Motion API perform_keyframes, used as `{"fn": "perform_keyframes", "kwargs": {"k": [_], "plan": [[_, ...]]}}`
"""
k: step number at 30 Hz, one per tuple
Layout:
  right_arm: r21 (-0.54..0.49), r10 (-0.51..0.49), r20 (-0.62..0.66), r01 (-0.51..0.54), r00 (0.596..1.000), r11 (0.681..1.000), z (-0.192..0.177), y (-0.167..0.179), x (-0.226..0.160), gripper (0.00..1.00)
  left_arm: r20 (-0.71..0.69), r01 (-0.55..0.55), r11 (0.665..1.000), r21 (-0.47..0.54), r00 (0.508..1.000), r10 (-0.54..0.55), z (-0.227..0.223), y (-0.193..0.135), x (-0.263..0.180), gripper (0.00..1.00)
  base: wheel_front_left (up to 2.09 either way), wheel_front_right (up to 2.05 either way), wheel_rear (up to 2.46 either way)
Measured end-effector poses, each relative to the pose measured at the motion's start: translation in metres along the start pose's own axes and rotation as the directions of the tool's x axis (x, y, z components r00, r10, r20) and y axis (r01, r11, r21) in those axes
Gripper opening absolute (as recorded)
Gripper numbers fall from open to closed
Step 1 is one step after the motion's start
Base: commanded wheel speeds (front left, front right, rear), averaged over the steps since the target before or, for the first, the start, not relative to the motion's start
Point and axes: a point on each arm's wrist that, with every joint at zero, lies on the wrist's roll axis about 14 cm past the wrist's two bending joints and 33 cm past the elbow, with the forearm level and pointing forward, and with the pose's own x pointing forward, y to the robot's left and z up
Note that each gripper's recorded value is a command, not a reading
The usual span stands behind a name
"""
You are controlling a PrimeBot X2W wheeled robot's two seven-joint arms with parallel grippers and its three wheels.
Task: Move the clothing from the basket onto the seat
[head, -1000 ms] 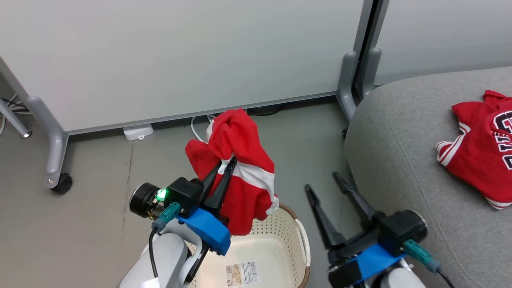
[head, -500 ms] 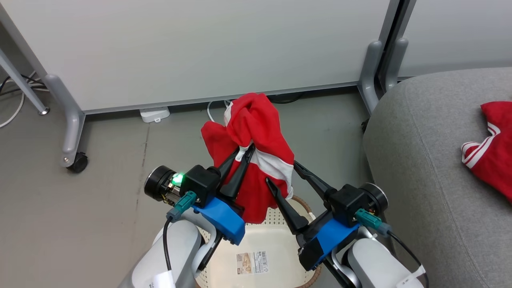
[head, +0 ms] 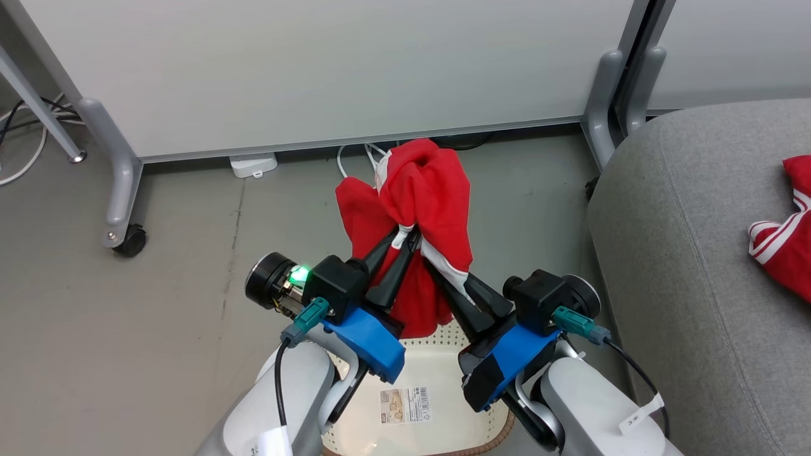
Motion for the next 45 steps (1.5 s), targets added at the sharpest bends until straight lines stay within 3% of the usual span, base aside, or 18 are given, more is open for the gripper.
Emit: {"fn": "perform_keyframes", "kwargs": {"k": [25,26,45], "plan": [[0.006,-0.017,0.006,0.017,1.0,1.0,0.001,-0.006,-0.001,0.0,-0.009,0.008,1.0,0.006,1.0,-0.008,-0.003,0.002,0.003,0.02,0.0,0.0,0.0],[0.007,-0.018,0.007,0.018,1.0,1.0,0.001,-0.007,-0.001,0.0,-0.009,0.008,1.0,0.006,1.0,-0.008,-0.003,0.002,0.003,1.0,0.0,0.0,0.0],[0.025,-0.066,0.021,0.065,0.998,0.998,0.003,-0.024,0.0,0.0,-0.004,0.001,1.0,0.017,1.0,-0.001,-0.004,0.009,0.009,1.0,0.0,0.0,0.0]]}}
